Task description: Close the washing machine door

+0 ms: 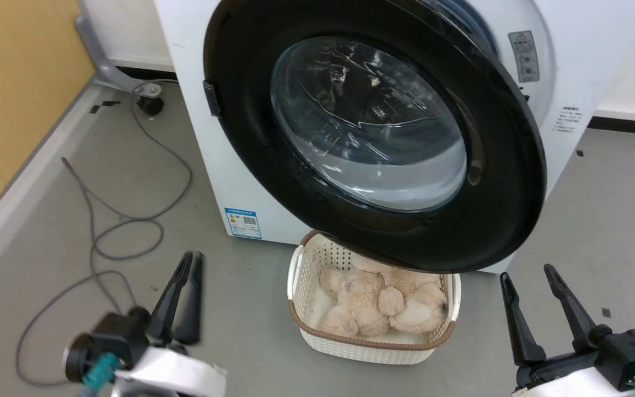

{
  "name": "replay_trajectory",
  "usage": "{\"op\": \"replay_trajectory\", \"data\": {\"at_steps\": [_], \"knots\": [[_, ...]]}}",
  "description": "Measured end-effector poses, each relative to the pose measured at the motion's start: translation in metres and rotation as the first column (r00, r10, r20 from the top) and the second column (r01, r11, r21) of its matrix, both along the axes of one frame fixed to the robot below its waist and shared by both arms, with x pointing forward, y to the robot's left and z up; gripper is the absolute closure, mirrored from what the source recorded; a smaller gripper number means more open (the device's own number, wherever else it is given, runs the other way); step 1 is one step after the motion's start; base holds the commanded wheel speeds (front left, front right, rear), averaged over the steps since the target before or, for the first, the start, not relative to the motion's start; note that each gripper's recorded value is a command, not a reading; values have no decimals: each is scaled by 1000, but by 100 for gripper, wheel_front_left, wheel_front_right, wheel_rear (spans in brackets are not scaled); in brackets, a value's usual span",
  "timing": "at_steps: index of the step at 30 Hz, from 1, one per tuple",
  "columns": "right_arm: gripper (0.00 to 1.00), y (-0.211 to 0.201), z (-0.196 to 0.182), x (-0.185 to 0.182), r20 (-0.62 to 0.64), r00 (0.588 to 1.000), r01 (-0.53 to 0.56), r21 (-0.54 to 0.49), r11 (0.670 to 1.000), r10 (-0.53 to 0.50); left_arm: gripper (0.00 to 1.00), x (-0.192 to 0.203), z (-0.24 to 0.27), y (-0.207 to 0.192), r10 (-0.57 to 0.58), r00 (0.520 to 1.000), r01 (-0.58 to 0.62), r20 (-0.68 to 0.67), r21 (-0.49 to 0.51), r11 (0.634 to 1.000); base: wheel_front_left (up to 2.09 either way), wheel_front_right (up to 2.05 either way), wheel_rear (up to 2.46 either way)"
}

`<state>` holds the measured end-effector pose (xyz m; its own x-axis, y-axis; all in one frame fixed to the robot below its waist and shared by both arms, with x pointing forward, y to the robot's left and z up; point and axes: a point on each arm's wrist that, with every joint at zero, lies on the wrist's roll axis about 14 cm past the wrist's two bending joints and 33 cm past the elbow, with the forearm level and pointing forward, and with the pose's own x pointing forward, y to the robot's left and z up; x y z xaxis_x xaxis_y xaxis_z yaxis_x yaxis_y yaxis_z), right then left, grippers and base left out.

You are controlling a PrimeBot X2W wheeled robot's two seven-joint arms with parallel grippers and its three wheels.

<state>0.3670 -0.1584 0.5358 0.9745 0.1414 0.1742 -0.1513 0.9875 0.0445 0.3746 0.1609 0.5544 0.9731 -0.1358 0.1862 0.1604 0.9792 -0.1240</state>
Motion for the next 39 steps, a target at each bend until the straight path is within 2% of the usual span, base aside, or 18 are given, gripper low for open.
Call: {"op": "replay_trajectory", "data": {"at_steps": [6,13,14,15,16,21,27,39], "knots": [[0,6,-3,0,-11,1000,-21,-2,1000,21,0,-19,-21,-6,21,999,-20,-48,17,1000,0,0,0],[0,12,-11,4,-35,999,-38,6,999,38,0,-23,-28,-10,29,998,-27,-57,37,999,0,0,0],[51,14,-13,5,-41,998,-42,11,999,43,0,-22,-28,-10,32,998,-30,-59,36,999,0,0,0],[82,14,-15,6,-47,998,-44,23,999,45,0,-21,-29,-9,35,998,-33,-61,40,999,0,0,0],[100,16,-17,7,-53,997,-48,34,998,49,0,-21,-31,-9,35,997,-33,-64,44,998,0,0,0],[100,33,-25,18,-75,988,-135,-1,991,135,0,-18,-39,-7,50,995,-46,-85,48,998,0,0,0],[100,40,-15,59,-57,974,-221,-77,972,217,0,-7,-49,-4,56,992,-51,-113,45,998,0,0,0],[100,10,-30,149,-162,964,-234,-138,962,211,0,17,-69,1,80,984,-75,-160,41,996,0,0,0]]}}
